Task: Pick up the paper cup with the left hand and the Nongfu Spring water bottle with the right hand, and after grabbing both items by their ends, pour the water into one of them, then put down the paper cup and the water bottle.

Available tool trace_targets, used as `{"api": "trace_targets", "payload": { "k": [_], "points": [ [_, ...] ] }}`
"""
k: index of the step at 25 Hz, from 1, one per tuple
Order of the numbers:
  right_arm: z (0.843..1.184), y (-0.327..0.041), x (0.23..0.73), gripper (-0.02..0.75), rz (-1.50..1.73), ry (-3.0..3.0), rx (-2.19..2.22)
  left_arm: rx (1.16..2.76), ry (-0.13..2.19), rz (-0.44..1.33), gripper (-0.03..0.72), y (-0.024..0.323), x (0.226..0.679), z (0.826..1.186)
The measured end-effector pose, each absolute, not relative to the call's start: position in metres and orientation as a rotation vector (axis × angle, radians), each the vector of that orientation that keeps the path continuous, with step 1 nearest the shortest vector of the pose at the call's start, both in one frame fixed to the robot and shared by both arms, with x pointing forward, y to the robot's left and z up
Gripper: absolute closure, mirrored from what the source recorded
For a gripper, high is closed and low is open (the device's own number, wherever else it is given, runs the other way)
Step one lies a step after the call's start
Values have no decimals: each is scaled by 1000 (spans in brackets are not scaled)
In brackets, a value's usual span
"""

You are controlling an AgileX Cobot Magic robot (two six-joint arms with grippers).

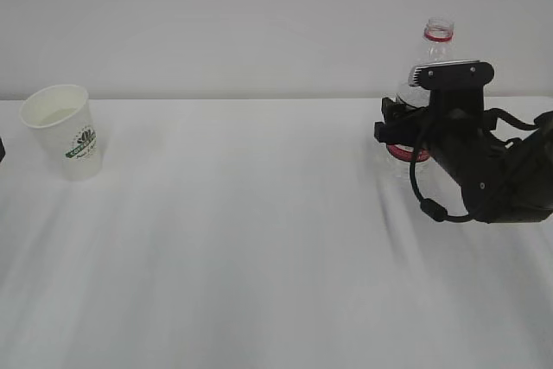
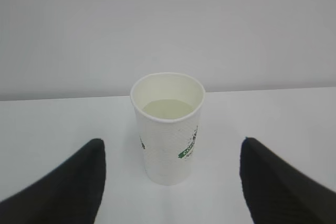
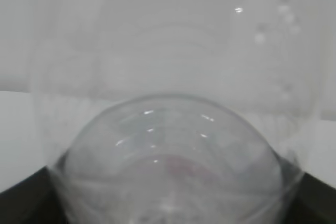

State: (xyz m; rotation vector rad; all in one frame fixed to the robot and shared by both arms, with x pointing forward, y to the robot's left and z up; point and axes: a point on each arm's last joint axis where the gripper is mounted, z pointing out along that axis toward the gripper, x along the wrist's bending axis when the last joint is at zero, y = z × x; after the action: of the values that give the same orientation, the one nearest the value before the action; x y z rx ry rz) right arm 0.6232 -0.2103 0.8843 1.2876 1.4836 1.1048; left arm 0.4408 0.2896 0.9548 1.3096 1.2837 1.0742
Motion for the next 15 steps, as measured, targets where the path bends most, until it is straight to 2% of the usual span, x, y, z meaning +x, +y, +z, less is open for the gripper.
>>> {"api": "trace_targets", "payload": {
  "k": [15],
  "points": [
    [898, -217, 598, 125, 1128, 1466, 1268, 1310, 1284, 1074, 109, 290, 441, 955]
  ]
}}
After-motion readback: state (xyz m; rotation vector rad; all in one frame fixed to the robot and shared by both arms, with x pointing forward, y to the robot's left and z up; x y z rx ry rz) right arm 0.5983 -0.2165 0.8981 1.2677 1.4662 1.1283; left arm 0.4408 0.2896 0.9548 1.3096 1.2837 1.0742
